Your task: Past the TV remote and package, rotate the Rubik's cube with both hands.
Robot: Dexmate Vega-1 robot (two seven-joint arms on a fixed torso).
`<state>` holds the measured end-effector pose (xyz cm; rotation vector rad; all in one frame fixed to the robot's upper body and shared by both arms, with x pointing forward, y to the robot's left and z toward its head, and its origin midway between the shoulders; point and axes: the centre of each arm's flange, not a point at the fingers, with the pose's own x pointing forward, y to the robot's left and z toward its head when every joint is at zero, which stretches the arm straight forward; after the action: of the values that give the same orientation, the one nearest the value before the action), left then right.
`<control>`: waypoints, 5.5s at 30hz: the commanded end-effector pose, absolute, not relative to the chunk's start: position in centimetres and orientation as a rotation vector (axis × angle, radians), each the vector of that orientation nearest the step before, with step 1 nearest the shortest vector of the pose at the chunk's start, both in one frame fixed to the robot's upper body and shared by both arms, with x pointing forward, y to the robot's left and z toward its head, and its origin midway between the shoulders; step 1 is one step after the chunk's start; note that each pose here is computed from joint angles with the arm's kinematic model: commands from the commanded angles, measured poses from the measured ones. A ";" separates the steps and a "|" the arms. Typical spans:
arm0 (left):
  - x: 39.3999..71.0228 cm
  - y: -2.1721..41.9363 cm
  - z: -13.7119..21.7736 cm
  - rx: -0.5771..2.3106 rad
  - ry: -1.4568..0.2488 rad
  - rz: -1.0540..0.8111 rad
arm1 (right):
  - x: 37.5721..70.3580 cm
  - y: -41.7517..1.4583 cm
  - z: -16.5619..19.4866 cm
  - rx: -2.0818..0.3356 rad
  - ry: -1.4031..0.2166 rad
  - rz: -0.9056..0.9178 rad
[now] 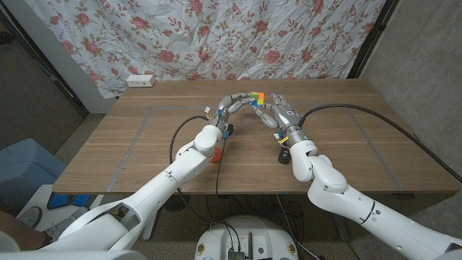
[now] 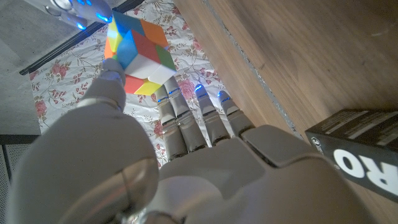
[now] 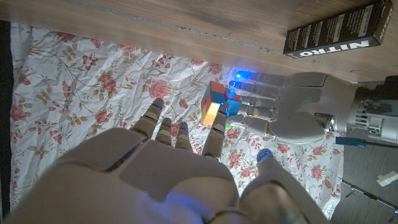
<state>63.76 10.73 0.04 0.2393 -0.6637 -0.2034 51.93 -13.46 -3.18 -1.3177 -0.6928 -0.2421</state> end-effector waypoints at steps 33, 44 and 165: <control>63.3 10.6 0.0 0.177 -0.636 -0.226 | 51.6 -13.4 -2.5 -1.305 -0.764 -0.333; 63.3 10.6 -0.2 0.138 -0.632 -0.234 | 51.9 -13.2 -3.1 -1.320 -0.744 -0.335; 64.7 11.3 3.7 0.597 -0.644 -0.238 | 56.1 -20.3 -4.4 -0.975 -0.657 -0.157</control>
<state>64.84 11.12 2.61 0.4747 -0.6403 -0.2389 55.35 -19.10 -5.03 -1.0433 -0.6541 -0.1967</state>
